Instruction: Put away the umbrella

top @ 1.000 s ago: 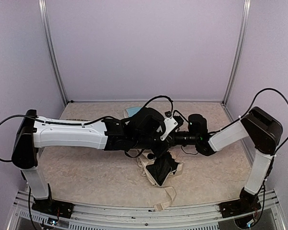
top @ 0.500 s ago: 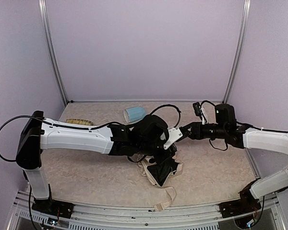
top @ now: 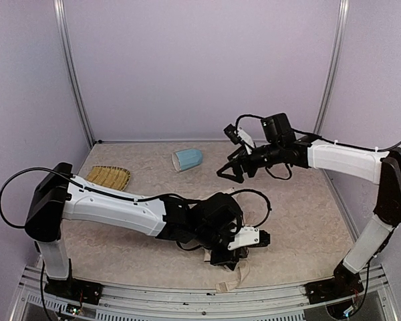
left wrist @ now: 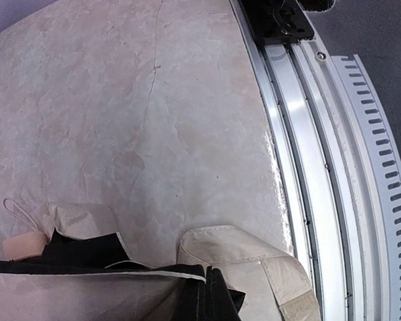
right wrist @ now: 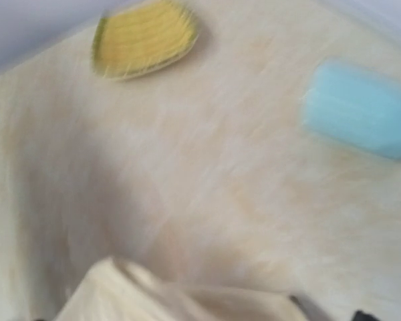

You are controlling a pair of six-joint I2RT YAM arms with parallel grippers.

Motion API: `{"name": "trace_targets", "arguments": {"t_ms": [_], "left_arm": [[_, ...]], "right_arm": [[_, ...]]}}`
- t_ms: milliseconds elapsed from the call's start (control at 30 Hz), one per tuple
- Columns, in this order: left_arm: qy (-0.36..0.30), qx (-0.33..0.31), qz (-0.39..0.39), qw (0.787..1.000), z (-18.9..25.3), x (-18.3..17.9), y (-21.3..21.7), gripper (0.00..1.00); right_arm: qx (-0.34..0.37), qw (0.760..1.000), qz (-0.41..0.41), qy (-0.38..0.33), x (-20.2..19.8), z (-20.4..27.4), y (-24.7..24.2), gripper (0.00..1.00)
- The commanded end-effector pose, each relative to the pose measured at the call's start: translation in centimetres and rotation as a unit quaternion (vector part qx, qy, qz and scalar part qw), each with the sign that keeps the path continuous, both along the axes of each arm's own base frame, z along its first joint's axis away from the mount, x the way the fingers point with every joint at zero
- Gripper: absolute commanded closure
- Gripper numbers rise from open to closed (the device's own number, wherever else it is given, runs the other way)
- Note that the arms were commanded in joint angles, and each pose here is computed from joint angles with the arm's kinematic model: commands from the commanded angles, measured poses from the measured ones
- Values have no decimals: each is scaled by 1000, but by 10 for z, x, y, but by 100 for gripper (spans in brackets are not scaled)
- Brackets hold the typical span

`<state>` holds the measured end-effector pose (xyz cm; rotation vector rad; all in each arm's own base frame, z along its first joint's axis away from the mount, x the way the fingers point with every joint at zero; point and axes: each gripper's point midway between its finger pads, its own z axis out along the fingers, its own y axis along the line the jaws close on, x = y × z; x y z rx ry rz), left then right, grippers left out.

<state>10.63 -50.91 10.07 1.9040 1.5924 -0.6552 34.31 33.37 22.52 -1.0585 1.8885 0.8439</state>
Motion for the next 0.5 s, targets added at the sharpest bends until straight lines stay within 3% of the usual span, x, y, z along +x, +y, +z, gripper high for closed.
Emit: {"name": "trace_targets", "arguments": {"t_ms": [0,233,267,300,333,367,467], "left_arm": [[0,3,-14,1000,6,-5,11,100],[-12,-7,-18,1000,12,-9,11,100],[-19,-10,-15,1000,16,-7,11,94],[-24,-17,-11,1000,22,-5,11,78],[-29,-28,-10,999,30,-5,10,55],[-32,-41,-8,999,38,-5,11,42],[-50,-96,-5,994,69,-4,17,24]], "right_arm": [[-124,985,115,33,-58,-68,22,0],[-251,952,151,85,-110,-142,7,0],[-266,949,145,89,-111,-150,4,0],[-279,945,142,93,-114,-158,1,0],[-292,941,142,94,-118,-165,-1,0],[-304,937,142,95,-121,-172,-4,0],[-335,927,137,94,-127,-192,-9,0]]}}
